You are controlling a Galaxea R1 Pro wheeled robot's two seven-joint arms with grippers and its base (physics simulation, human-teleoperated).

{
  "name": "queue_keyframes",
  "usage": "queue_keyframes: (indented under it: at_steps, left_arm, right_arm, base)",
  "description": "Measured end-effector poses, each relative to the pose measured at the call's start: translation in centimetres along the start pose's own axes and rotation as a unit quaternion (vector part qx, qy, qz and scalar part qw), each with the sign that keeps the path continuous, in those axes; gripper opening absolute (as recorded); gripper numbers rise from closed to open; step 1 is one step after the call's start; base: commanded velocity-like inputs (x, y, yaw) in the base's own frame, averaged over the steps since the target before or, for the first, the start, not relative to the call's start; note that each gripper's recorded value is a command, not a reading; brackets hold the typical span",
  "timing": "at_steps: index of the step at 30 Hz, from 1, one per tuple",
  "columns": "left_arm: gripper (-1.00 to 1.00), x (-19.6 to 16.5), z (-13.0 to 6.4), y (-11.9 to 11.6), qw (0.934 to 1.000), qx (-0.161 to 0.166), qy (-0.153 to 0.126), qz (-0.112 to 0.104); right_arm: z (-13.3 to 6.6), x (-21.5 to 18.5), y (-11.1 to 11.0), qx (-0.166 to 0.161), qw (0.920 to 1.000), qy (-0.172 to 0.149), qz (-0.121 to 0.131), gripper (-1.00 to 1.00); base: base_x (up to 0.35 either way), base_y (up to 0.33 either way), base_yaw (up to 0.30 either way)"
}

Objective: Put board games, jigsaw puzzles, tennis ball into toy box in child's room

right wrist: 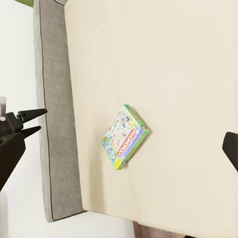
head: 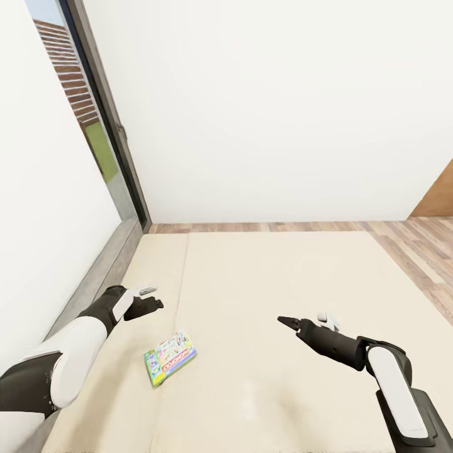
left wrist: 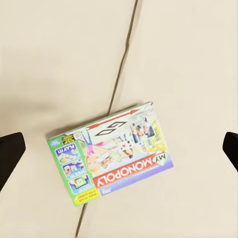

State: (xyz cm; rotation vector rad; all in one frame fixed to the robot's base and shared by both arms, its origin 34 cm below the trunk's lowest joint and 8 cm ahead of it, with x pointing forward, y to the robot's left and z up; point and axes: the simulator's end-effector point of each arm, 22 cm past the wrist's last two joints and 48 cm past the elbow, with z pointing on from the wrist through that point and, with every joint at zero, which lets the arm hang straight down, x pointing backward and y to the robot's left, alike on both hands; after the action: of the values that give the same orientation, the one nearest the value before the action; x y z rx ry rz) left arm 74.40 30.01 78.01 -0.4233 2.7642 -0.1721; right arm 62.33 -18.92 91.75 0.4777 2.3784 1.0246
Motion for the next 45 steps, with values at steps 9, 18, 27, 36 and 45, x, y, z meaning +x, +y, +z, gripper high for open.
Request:
queue_keyframes:
  at_steps: [9,18,27,36,45]
  left_arm:
    - [1.0,0.4,0.7,0.9,1.0,-0.006,0.005,-0.002]
    - [1.0,0.9,1.3,1.9,0.9998,-0.014,0.013,-0.005]
    - [1.0,1.5,2.1,2.4,0.9996,-0.018,0.021,-0.005]
    - [1.0,2.0,2.6,2.5,0.9995,-0.019,0.026,-0.006]
    - [1.0,2.0,2.7,2.6,0.9994,-0.019,0.026,-0.006]
  right_arm:
    - [0.4,0.4,-0.5,0.003,1.0,0.006,0.004,1.0]
    - [0.8,0.7,-1.0,0.007,0.9999,0.011,0.008,1.0]
    - [1.4,1.2,-1.4,0.008,0.9998,0.015,0.014,1.0]
    - [1.7,1.4,-1.7,0.01,0.9996,0.018,0.018,1.0]
    - [1.5,1.3,-2.1,0.014,0.9996,0.017,0.016,1.0]
  base:
    - [0.0,0.0,0.0]
    - [0.0,0.0,0.0]
    - [0.0,0.0,0.0]
    - [0.0,0.0,0.0]
    - [0.0,0.0,0.0]
